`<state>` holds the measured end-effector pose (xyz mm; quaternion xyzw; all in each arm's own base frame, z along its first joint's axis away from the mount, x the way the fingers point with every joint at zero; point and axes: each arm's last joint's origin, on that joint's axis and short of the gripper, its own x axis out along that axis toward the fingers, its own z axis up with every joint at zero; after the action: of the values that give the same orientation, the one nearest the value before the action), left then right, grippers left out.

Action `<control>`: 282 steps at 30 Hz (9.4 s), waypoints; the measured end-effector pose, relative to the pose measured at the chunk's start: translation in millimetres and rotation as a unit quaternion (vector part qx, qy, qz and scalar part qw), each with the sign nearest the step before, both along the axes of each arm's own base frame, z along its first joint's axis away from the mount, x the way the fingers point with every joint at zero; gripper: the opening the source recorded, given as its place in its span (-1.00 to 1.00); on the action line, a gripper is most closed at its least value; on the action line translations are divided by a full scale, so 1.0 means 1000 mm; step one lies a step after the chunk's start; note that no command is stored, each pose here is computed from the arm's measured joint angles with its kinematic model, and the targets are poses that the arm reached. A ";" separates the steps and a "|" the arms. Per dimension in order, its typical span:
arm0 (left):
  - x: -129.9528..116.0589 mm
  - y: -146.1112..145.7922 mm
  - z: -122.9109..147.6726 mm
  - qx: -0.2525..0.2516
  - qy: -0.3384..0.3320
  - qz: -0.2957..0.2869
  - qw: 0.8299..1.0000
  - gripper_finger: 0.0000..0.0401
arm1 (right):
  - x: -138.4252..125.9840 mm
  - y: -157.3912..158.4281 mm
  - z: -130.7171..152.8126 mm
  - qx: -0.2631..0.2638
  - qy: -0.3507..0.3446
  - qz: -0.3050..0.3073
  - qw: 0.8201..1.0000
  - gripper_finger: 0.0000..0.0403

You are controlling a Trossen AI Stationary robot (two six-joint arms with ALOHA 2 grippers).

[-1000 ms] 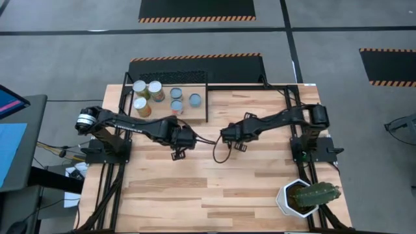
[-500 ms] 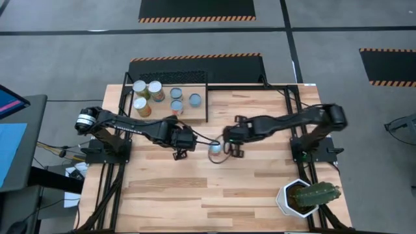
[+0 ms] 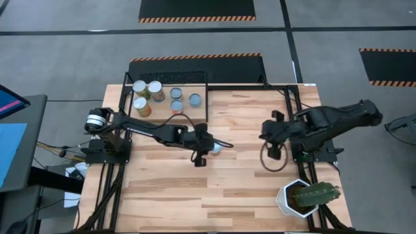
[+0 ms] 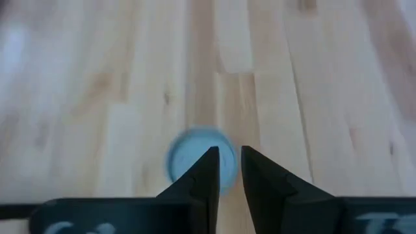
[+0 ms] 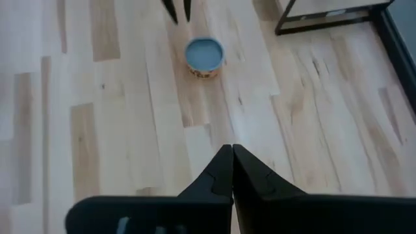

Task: Pick and place cans onto a shelf
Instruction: Put the canned pineapple on the shelf, then return to Home Position

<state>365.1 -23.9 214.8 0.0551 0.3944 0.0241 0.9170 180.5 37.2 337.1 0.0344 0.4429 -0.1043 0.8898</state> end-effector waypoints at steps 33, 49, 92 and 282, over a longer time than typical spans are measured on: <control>0.009 0.013 -0.075 -0.023 0.148 0.030 0.988 -0.72 | -0.018 0.014 -0.002 -0.008 0.035 0.032 0.999 -0.90; -0.039 0.062 0.031 0.116 0.085 0.134 0.980 -1.00 | -0.020 0.013 -0.004 -0.015 0.052 0.031 0.998 -0.91; -0.037 0.159 -0.021 0.052 0.151 0.183 0.970 -0.92 | -0.022 0.012 -0.005 -0.020 0.065 0.030 0.997 -0.89; -0.254 0.011 -0.045 -0.179 -0.392 -0.018 0.902 -0.72 | -0.088 -0.054 -0.160 0.019 -0.454 0.100 0.885 -0.84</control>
<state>111.2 -13.1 169.9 -0.1163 -0.0003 -0.0438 0.9922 92.0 -16.3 177.5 0.0502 -0.0064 0.0201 0.9985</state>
